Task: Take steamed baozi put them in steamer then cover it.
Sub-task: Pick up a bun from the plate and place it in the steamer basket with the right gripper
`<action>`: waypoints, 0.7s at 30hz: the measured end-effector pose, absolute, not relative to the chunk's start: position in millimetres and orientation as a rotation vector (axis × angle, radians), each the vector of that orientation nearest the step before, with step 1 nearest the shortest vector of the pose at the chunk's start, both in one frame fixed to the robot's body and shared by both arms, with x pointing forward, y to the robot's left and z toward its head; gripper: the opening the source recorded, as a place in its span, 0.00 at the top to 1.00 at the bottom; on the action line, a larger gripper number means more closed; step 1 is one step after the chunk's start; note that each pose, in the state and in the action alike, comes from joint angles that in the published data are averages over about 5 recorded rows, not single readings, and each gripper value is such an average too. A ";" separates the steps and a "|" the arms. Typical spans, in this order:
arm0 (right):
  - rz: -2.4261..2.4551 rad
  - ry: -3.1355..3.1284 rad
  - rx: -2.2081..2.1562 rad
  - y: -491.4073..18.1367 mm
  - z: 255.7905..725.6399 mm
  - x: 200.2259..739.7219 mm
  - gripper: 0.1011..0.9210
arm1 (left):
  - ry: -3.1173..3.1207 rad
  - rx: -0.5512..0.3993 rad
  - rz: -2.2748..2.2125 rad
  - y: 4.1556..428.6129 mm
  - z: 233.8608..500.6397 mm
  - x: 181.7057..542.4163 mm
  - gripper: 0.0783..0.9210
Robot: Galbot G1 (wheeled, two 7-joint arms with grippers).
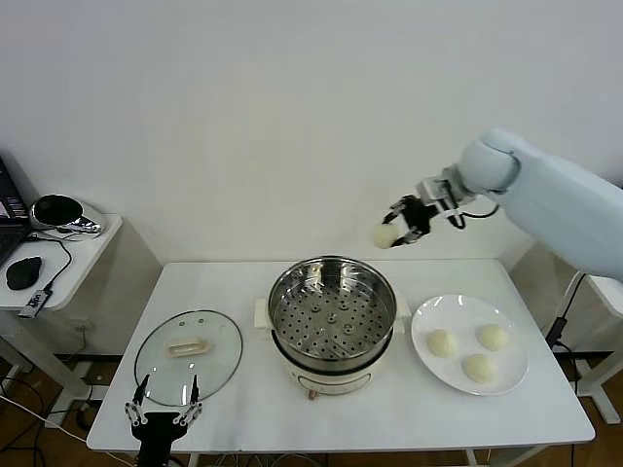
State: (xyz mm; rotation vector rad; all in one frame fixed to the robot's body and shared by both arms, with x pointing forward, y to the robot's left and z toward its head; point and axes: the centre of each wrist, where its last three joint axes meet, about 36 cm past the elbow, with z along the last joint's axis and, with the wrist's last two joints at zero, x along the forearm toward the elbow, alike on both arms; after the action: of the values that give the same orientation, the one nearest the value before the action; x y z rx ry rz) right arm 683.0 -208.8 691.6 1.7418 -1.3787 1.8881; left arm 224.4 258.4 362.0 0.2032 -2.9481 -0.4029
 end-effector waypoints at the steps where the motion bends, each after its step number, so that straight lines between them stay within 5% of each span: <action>1: 1.908 -1.345 1.769 -198.1 688.9 682.7 0.51 | -2.949 0.207 -0.402 259.0 362.0 224.8 0.12; 21: 2.361 -0.624 2.011 -96.0 624.7 685.3 0.51 | -2.949 0.253 -0.385 261.2 362.3 227.6 0.12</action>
State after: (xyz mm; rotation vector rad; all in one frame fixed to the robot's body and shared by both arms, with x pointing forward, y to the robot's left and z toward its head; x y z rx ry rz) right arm 685.3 -96.0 624.7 2.0107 -0.6245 2.3606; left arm 227.6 261.2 362.3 0.2533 -2.9487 -0.3847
